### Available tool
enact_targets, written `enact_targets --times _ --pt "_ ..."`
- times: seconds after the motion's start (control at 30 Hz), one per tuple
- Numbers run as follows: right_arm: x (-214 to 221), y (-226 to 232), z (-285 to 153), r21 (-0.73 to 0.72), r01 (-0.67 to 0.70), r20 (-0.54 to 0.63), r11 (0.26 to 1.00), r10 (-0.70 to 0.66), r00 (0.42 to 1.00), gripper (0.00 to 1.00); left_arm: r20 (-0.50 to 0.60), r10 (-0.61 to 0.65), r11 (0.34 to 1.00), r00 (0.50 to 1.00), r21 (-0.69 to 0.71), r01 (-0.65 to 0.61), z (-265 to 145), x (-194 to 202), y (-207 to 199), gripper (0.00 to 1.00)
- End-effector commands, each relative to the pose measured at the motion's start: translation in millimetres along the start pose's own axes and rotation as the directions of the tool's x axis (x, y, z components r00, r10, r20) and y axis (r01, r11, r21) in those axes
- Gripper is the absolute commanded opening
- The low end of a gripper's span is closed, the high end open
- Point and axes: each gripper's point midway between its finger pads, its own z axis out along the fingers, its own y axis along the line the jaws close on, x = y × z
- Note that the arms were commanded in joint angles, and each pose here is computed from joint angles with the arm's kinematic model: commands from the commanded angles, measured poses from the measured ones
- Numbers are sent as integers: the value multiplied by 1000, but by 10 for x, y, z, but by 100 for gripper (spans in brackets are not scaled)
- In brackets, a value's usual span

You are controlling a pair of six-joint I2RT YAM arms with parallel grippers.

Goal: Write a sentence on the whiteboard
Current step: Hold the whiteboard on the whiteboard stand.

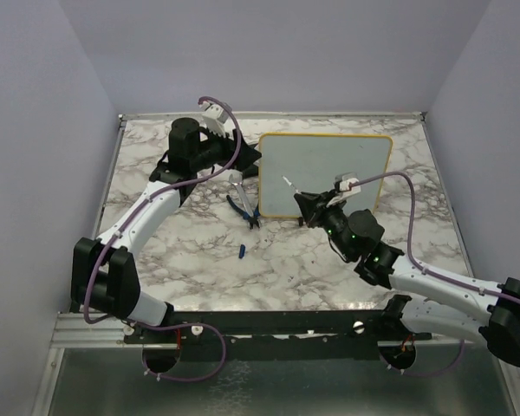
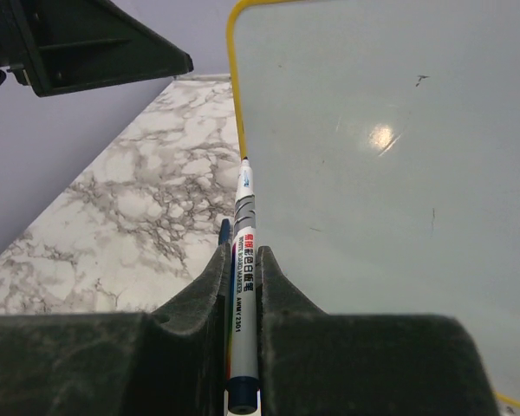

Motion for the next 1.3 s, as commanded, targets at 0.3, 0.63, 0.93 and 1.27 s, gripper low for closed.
enact_targets --times 0.3,0.63,0.93,1.27 --pt "-218 58 375 -18 38 92 999 -36 995 1 -24 -7 986 1000 169 11 157 272 -181 57" --pt "-254 -72 499 26 41 113 999 -43 993 1 -54 -14 987 998 156 22 263 417 -145 40" --pt "-221 -151 585 44 46 116 998 -50 992 1 -66 -20 990 998 138 29 312 478 -87 34" --pt "-238 -174 638 53 54 128 997 -61 990 1 -79 -16 990 997 140 27 343 540 -93 27"
